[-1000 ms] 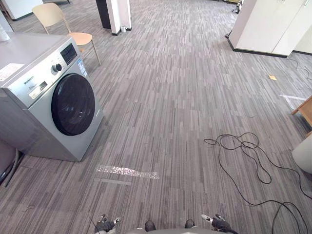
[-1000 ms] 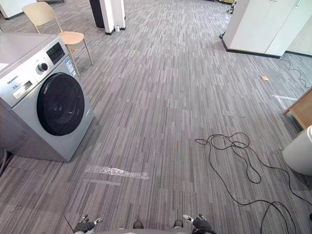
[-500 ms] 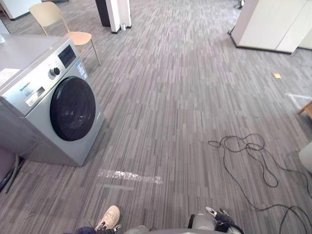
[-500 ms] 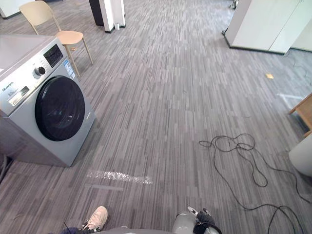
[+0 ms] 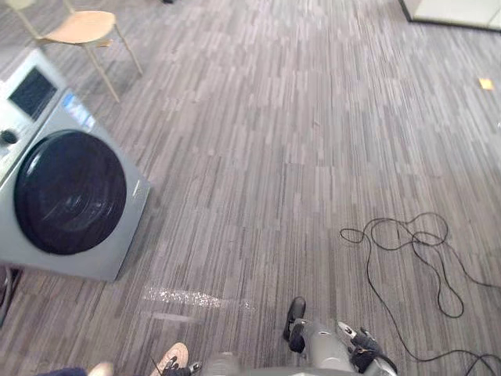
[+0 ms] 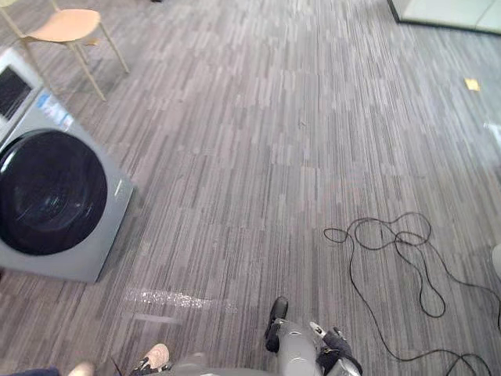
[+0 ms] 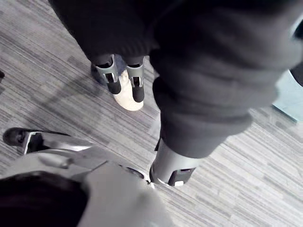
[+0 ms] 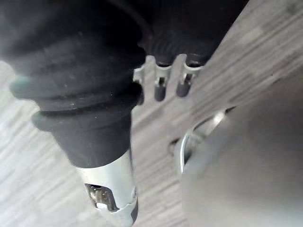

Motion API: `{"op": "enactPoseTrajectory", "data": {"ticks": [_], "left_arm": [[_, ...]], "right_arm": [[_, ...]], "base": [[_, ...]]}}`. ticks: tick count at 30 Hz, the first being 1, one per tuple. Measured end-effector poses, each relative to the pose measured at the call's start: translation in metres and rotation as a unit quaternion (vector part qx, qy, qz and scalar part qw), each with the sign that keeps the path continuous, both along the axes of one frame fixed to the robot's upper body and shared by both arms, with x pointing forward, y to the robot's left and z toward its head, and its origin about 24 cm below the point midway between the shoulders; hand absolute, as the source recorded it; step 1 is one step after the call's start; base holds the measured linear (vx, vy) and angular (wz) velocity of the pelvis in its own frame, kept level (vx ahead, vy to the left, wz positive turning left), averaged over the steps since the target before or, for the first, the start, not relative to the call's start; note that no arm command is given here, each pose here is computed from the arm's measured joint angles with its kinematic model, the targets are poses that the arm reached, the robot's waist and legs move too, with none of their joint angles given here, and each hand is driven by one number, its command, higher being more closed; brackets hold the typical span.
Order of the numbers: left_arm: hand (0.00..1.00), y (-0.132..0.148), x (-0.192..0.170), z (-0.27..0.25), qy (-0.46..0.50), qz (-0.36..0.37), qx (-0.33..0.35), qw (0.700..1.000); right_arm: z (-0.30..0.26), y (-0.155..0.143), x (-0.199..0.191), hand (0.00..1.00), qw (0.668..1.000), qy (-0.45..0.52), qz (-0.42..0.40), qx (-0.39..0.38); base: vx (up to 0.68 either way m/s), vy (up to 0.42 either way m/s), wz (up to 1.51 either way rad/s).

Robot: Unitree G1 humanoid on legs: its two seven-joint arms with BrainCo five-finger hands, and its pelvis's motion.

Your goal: Organize washtable

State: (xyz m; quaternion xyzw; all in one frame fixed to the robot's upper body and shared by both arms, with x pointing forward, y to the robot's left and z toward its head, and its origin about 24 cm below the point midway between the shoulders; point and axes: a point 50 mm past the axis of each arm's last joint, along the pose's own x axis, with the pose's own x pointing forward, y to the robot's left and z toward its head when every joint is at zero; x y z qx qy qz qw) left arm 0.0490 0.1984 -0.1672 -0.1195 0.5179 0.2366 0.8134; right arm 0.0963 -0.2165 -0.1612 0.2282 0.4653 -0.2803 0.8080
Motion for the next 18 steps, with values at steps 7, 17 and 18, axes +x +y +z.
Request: {"op": "enactPoseTrajectory", "data": {"ticks": [7, 17, 18], "left_arm": [[0.0, 0.004, 0.006, 0.004, -0.035, 0.05, -0.005, 0.998], [0.0, 0.021, -0.002, 0.003, 0.0, -0.009, 0.031, 0.999], [0.0, 0.021, -0.002, 0.003, 0.0, -0.009, 0.031, 0.999]], "right_arm": [[-0.004, 0.009, -0.006, 0.0, 1.0, 0.018, 0.019, 0.007], [-0.007, 0.028, -0.014, 0.0, 0.995, 0.036, 0.091, 0.005], [-0.007, 0.028, -0.014, 0.0, 0.995, 0.036, 0.091, 0.005]], "base": [[0.35, 0.067, -0.44], [0.16, 0.109, -0.16], [-0.03, 0.003, 0.01]]}}
